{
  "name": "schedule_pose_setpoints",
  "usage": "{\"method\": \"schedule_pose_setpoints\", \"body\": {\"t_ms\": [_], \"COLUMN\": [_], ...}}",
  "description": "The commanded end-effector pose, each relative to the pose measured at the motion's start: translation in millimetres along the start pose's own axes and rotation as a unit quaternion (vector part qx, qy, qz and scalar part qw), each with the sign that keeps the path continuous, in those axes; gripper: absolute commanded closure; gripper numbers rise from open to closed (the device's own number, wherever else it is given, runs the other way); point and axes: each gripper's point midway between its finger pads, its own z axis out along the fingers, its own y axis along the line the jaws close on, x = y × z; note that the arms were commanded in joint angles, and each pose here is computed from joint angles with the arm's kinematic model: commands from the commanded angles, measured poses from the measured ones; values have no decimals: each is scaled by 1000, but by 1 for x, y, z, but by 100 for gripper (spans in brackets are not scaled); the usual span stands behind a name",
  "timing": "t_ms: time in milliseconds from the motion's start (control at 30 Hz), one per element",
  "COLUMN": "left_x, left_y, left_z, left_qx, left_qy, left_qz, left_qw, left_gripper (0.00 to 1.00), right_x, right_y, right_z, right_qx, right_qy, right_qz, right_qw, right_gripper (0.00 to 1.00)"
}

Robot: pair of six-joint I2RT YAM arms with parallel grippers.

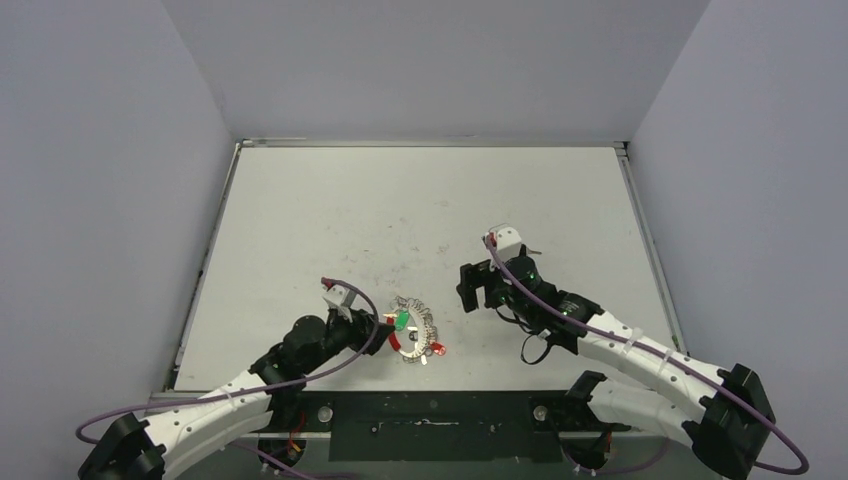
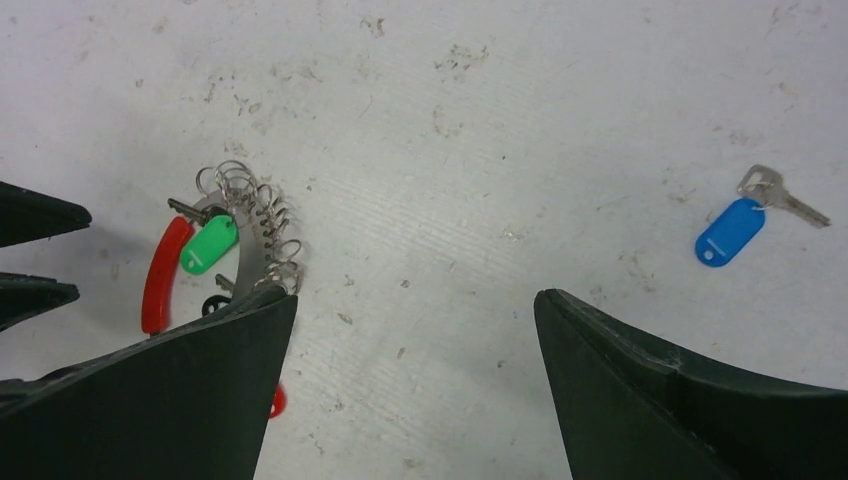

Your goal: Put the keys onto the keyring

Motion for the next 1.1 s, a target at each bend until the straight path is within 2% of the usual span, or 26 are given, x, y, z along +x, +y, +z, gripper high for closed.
{"method": "schedule_pose_setpoints", "body": {"t_ms": [0, 133, 233, 333, 567, 667, 833, 1067], "left_x": [3, 14, 20, 22, 20, 24, 26, 7], "left_y": [4, 8, 9, 11, 17, 23, 35, 46], "left_z": [3, 5, 7, 10, 18, 24, 35, 55], "left_qx": [-42, -63, -71, -77, -96, -117, -135, -140], "left_qy": [13, 42, 56, 61, 70, 87, 88, 74], "left_qz": [-100, -129, -135, -138, -118, -105, -93, -67], "left_qw": [994, 989, 987, 986, 986, 984, 983, 985], "left_gripper": [48, 51, 56, 57, 61, 64, 73, 84], "right_x": [31, 56, 61, 69, 80, 83, 82, 82], "right_y": [15, 42, 66, 79, 107, 113, 123, 126], "right_z": [5, 12, 17, 23, 43, 52, 60, 63], "right_qx": [-38, -102, -159, -184, -208, -209, -217, -211], "right_qy": [44, 77, 74, 84, 112, 122, 129, 131], "right_qz": [49, 99, 147, 172, 163, 163, 161, 158], "right_qw": [997, 987, 974, 964, 958, 956, 954, 956], "right_gripper": [7, 17, 29, 35, 48, 60, 75, 77]}}
